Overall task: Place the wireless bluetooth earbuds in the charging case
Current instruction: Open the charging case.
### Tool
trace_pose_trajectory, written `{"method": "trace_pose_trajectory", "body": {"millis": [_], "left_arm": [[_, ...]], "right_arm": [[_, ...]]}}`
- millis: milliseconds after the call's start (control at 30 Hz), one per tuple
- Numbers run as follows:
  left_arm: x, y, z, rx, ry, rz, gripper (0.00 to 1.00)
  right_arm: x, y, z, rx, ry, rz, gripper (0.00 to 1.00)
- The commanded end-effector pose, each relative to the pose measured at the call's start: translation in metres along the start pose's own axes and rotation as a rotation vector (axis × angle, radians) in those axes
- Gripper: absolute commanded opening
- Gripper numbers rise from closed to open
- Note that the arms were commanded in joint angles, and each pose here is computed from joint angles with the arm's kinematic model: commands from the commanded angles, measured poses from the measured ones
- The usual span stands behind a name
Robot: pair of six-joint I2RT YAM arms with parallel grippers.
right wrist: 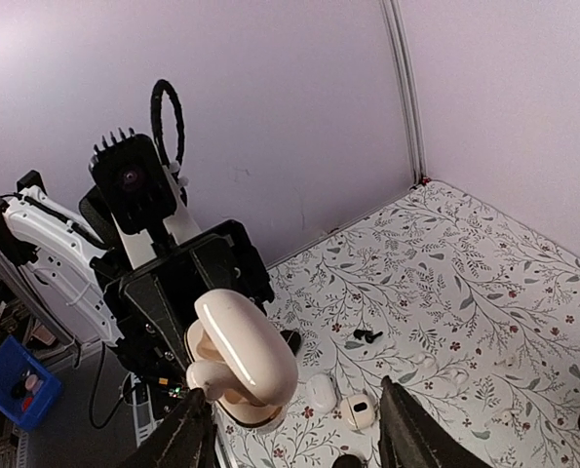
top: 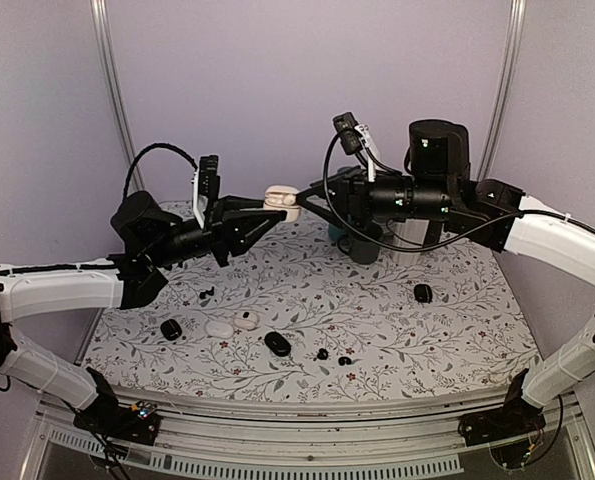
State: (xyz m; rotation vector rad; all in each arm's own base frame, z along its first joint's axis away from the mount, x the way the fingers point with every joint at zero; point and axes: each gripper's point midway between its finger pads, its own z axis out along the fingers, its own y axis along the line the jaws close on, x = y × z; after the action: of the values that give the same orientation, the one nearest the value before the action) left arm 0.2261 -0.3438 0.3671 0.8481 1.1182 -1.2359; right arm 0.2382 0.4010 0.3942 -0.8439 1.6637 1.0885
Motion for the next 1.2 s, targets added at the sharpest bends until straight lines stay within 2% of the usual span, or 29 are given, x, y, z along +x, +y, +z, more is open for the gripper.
{"method": "trace_pose_trajectory", "body": {"millis": [0,167,1167], "left_arm": [[-0.007,0.007,0.000,0.006,-0.016,-0.036,0.00],[-0.008,0.006,-0.002,0.020,-0.020,-0.049,0.00],[-0.002,0.000,0.002,0.081,-0.002,-0.064,0.00]], "right_arm": [[0.005,-0.008,0.000,0.009,-0.007,0.052,0.55],[0.011,-0.014,0.001,0.014,0.004,0.084,0.51],[0.007,-0.024,0.006,0.013,0.009,0.092,0.53]]}}
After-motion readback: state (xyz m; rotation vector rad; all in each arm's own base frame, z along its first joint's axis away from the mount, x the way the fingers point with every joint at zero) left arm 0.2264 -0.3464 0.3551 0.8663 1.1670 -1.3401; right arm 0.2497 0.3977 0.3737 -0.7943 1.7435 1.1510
